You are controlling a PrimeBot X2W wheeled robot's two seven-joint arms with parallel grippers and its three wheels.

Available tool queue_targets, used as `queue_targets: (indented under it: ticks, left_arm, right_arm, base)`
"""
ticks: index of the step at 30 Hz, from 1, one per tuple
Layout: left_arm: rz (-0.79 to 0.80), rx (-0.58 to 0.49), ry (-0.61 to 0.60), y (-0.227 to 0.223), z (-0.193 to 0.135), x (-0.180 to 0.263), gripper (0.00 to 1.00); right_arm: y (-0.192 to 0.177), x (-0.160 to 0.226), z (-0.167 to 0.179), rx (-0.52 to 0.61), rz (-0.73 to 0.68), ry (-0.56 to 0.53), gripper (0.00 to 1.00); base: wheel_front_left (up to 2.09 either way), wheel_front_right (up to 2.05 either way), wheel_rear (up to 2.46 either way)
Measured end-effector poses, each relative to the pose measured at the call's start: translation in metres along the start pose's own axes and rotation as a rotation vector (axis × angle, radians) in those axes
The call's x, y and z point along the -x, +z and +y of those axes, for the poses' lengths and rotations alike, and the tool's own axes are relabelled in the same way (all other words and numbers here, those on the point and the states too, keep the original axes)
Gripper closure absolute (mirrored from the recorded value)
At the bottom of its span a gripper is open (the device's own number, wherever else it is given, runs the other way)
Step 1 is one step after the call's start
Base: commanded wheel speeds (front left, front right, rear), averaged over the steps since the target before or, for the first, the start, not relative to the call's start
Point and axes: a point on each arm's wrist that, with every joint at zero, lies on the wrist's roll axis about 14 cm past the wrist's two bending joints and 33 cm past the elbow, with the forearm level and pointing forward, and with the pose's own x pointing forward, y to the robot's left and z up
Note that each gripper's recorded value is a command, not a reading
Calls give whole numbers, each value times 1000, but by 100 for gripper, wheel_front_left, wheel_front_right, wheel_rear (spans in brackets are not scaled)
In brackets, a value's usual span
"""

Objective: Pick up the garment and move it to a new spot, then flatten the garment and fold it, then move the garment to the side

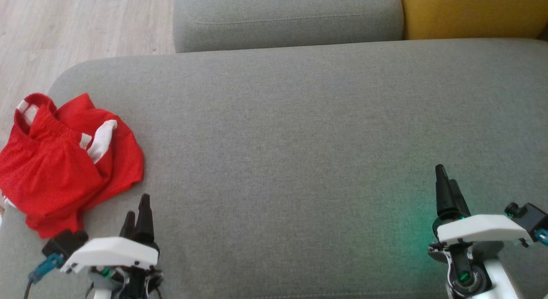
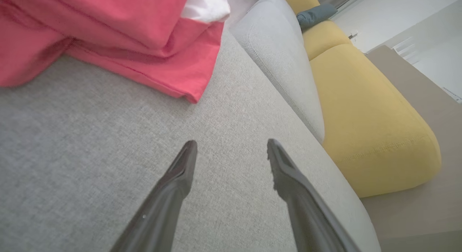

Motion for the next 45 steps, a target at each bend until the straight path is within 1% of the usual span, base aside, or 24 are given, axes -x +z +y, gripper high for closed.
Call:
queue_targets:
  ticks: [8, 15, 26, 33, 40, 41, 45]
  left_arm:
    - [-36, -96, -17, 9, -9, -3, 0]
    - [-71, -201, -24, 15, -14, -3, 0]
    - [-141, -352, -56, 29, -31, -2, 0]
    - [-167, -431, -58, 32, -33, -1, 0]
    - [-196, -523, -66, 34, -38, 0, 0]
    - [-203, -550, -71, 35, -40, 0, 0]
    - [-225, -603, -79, 38, -44, -1, 0]
  right_arm:
    - [9, 0, 5, 101, -36, 18, 0]
    - [15, 1, 13, 201, -60, 43, 0]
    - [26, 0, 32, 338, -117, 100, 0]
    - [26, 0, 36, 409, -125, 113, 0]
    - [24, -3, 42, 506, -129, 135, 0]
    - [23, -3, 43, 529, -132, 138, 0]
    - [21, -2, 41, 583, -130, 137, 0]
  base:
    - [0, 0, 0]
    - [0, 0, 0]
    - [0, 0, 0]
    - [0, 0, 0]
    - [0, 0, 0]
    - [0, 0, 0]
    - [0, 0, 0]
